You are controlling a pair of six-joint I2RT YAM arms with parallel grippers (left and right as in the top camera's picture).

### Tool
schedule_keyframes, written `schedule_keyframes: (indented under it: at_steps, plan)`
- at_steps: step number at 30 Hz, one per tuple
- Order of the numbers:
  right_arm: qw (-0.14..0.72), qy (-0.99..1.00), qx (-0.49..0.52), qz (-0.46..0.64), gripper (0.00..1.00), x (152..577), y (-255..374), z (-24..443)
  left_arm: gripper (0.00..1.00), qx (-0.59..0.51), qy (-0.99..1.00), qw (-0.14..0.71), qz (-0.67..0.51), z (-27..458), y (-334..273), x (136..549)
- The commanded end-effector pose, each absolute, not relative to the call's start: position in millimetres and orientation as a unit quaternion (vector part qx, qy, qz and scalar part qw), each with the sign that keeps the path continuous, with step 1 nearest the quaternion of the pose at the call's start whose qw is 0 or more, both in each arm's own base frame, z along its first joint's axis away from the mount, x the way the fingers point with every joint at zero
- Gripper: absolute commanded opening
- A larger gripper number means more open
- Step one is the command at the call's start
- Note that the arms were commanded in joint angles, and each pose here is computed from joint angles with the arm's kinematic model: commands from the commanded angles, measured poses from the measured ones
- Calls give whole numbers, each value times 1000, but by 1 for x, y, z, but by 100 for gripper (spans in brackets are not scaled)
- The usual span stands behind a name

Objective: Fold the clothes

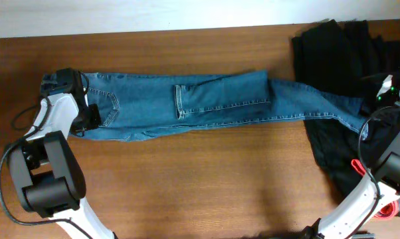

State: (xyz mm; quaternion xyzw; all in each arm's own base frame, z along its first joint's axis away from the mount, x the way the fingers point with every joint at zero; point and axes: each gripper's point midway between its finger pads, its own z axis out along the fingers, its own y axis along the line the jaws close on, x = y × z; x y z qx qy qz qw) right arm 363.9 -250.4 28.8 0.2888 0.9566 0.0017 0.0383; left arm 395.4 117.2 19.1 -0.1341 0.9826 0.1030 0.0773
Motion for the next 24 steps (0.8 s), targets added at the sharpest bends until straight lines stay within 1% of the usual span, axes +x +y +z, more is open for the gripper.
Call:
schedule_keyframes:
  at_steps: [1, 2, 3, 4, 5, 10, 13, 17, 20, 22, 24]
  plan:
    - [21, 956, 293, 21, 45, 360, -243, 15, 34, -139, 981, 81, 105, 19, 120, 400]
    - [20, 956, 293, 22, 44, 359, -242, 14, 33, -139, 981, 81, 105, 19, 120, 400]
    - [21, 956, 293, 28, 28, 360, -240, 14, 34, -139, 981, 81, 105, 19, 120, 400]
    - [22, 955, 293, 33, 19, 361, -238, 14, 33, -139, 981, 81, 105, 19, 120, 400]
    - [25, 955, 293, 39, 4, 362, -236, 14, 33, -139, 981, 81, 105, 19, 120, 400]
    - [46, 953, 290, 71, 4, 373, -228, 23, 34, -138, 981, 81, 105, 19, 120, 400]
    - [100, 951, 282, 77, 4, 394, -233, 58, 34, -139, 981, 81, 105, 19, 120, 400]
    - [195, 943, 264, 51, 4, 426, -249, 127, 34, -139, 981, 81, 105, 19, 120, 400]
    - [243, 936, 252, 35, 4, 444, -256, 163, 34, -139, 982, 81, 105, 19, 120, 400]
    - [263, 933, 243, 27, 4, 452, -259, 175, 34, -139, 982, 79, 105, 19, 120, 399]
    - [265, 933, 242, 18, 4, 454, -262, 174, 34, -139, 982, 79, 104, 19, 119, 399]
